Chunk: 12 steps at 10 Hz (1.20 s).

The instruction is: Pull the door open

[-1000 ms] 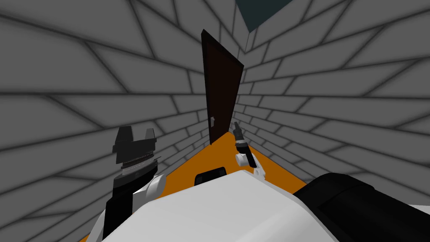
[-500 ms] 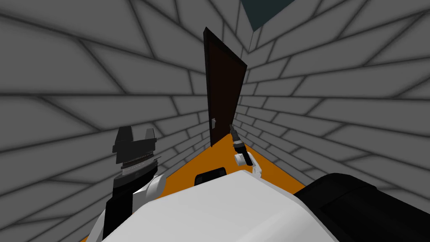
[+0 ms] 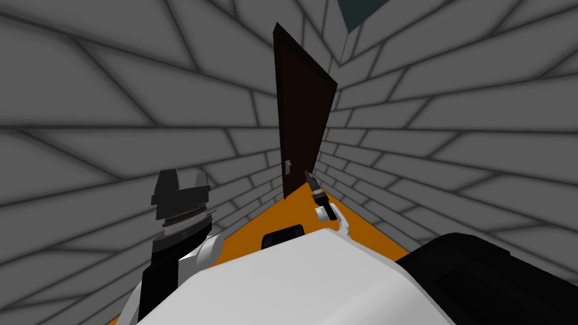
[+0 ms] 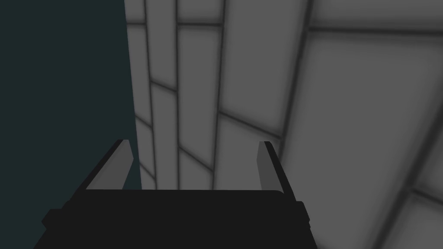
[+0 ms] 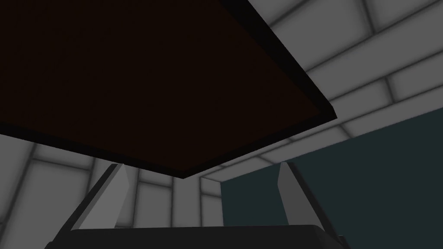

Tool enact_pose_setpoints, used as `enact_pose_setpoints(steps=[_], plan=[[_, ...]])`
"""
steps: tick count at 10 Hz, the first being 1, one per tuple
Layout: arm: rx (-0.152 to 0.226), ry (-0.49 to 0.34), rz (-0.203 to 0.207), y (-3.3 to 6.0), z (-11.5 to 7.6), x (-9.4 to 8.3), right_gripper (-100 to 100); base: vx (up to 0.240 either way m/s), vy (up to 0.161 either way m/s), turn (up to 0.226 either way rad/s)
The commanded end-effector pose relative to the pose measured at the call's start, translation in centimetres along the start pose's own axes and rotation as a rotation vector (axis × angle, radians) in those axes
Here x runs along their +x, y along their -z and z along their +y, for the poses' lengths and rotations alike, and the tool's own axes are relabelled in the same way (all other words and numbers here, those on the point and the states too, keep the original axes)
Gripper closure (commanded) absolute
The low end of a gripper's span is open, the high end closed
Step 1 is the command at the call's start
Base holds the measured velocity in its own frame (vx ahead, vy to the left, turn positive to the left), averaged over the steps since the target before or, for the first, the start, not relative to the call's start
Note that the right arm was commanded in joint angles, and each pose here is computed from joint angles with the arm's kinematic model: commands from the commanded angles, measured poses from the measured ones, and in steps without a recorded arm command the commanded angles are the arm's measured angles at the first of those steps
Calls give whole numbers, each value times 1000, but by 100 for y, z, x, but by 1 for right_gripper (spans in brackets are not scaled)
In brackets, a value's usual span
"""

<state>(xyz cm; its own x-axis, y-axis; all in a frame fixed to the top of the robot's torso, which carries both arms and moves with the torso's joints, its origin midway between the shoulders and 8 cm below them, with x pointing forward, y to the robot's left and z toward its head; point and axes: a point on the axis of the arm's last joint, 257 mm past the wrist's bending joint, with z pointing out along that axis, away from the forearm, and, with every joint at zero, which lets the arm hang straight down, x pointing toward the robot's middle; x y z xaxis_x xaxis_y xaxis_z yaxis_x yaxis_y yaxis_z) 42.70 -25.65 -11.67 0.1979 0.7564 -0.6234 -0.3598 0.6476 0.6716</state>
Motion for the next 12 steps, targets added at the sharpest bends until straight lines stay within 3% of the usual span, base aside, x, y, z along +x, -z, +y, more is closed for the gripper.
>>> enact_pose_setpoints(steps=[1, 12], plan=[[5, 60, 35, 4, -77, 135, -100, 105, -42, 58], [8, 442, 268, 156, -684, 826, -100, 94, -36, 54]])
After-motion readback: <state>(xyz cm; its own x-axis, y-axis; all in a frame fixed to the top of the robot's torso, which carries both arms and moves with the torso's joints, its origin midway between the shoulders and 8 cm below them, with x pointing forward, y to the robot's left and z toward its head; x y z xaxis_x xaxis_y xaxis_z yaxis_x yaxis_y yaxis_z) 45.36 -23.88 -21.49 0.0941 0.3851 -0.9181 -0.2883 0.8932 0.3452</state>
